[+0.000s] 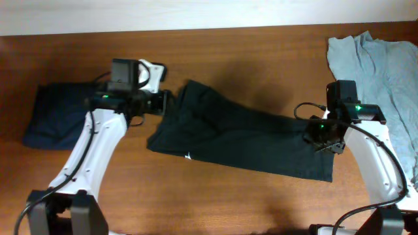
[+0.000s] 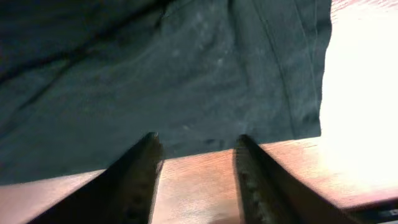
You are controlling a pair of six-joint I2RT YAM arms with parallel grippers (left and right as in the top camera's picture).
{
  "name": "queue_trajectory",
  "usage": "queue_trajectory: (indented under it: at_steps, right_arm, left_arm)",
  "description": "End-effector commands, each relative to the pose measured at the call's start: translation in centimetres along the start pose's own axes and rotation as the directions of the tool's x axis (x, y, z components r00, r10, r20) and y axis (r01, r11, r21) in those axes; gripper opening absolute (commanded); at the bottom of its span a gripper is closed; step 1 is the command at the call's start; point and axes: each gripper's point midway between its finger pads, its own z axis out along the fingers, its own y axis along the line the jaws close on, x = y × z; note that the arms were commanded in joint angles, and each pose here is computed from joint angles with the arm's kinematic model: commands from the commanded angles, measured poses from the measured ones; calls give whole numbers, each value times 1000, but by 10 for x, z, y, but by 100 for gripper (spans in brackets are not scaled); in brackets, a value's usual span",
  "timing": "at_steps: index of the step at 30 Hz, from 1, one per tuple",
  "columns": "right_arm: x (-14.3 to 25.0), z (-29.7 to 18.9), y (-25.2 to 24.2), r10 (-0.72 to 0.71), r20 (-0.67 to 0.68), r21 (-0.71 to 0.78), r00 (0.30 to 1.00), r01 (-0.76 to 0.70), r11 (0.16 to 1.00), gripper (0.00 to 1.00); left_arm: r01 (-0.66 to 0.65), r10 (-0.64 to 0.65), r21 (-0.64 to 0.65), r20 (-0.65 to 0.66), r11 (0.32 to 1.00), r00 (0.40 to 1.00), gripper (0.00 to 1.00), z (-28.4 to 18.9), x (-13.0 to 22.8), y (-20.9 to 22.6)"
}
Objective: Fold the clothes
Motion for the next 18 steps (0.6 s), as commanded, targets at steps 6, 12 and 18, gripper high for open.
queue_trajectory:
  at_steps: [6,12,18]
  right_arm:
    - [-37,-7,-5,88,61,-170,994,-76,983,51]
    - [-57,-9,-34,168,97,-206,981,-145,968,58]
    - [-77,-11,-35,182,147,-275,972,-136,952,63]
  left_arm:
    - [-222,235,139,-85,965,968,55,83,-25,-55]
    - [-232,237,49,-179,971,955,56,126,-20,-29]
    - [-245,244,19,-194,969,950,60,146,-13,-17]
